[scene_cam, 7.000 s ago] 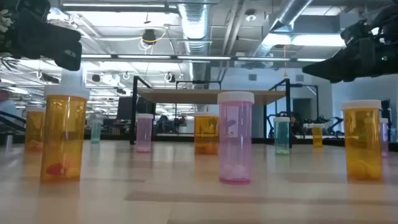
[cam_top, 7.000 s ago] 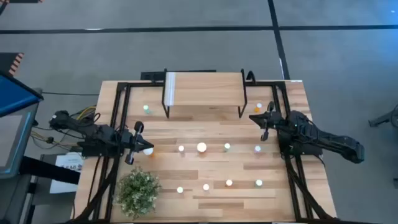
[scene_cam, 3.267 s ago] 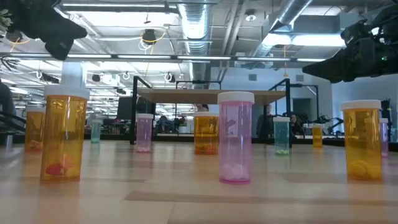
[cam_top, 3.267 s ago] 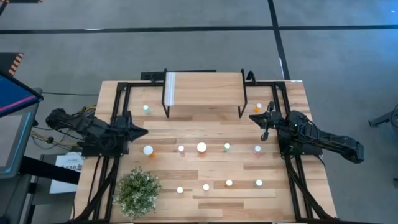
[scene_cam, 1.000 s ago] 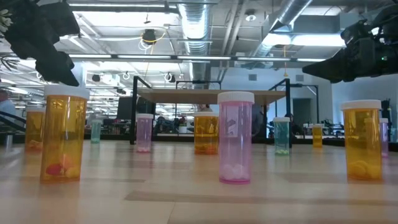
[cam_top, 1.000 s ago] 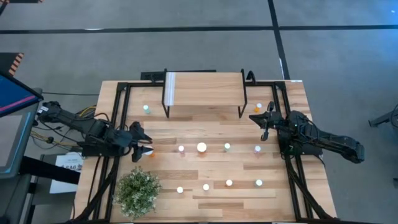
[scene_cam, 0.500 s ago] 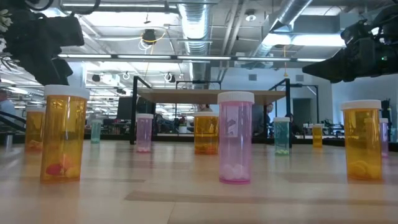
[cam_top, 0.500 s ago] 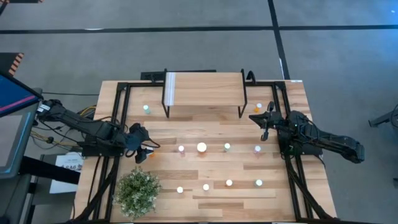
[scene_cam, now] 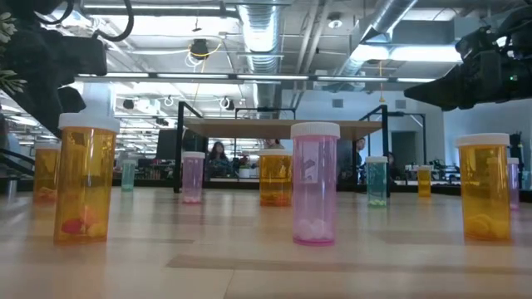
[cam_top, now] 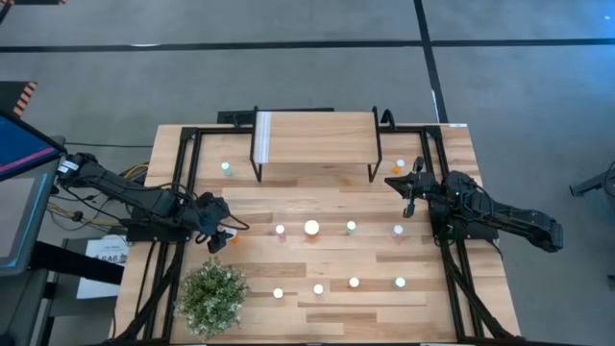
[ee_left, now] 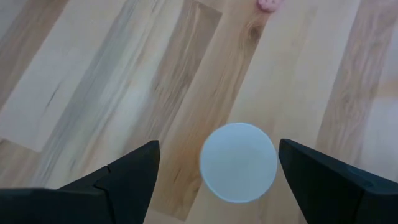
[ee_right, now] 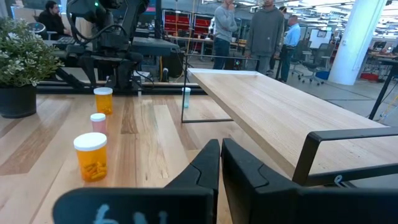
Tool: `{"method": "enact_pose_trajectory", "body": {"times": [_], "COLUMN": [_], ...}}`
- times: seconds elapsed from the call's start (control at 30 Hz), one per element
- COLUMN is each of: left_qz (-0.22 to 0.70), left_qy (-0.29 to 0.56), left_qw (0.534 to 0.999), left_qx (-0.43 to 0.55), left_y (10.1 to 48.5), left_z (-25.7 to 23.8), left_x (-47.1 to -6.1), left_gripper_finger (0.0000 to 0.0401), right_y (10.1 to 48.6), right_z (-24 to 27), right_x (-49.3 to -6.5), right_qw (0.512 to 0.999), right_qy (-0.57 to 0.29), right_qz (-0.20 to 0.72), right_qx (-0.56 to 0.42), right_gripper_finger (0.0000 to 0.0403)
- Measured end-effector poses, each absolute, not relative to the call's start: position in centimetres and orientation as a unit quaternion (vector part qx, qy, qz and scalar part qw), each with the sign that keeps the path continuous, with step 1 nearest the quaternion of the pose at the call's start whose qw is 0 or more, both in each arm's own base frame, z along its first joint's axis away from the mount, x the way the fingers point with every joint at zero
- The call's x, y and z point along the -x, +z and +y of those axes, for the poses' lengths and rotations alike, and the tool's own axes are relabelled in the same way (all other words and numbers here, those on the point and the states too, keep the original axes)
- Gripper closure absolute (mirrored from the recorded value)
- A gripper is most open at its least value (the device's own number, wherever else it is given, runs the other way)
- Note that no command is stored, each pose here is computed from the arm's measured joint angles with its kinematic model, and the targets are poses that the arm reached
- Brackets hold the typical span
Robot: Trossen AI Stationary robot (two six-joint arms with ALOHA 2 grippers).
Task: Pick and place medicine bottles onto shelf by color
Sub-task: Put the orange pill bottle on the shelf
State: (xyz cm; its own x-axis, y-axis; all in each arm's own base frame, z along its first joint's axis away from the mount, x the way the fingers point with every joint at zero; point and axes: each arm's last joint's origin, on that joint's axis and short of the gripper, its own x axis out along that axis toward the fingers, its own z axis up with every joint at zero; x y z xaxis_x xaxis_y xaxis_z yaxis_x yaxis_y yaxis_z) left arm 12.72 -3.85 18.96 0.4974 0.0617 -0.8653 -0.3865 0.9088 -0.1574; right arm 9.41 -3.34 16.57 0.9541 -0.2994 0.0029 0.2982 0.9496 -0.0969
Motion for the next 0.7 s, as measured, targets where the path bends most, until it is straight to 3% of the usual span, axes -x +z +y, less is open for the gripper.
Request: {"method": "enact_pose_trajectory", "body": {"times": [0.7], "left_qz": [0.555], "left_qy": [0.137], "left_qw": [0.808], "left_qx": [0.141], "left_y": [16.8], "left_z": [-4.5], "left_x": [-14.1], "left_gripper_finger": [0.0086], "right_y": [16.6], "right_z": [-3.3], "right_x": [-9.4], "right_qw": [0.987], "right_qy": [-0.151], "right_qz": [0.006], "right_qx": [0.048], "right_gripper_finger": [0.0360]}}
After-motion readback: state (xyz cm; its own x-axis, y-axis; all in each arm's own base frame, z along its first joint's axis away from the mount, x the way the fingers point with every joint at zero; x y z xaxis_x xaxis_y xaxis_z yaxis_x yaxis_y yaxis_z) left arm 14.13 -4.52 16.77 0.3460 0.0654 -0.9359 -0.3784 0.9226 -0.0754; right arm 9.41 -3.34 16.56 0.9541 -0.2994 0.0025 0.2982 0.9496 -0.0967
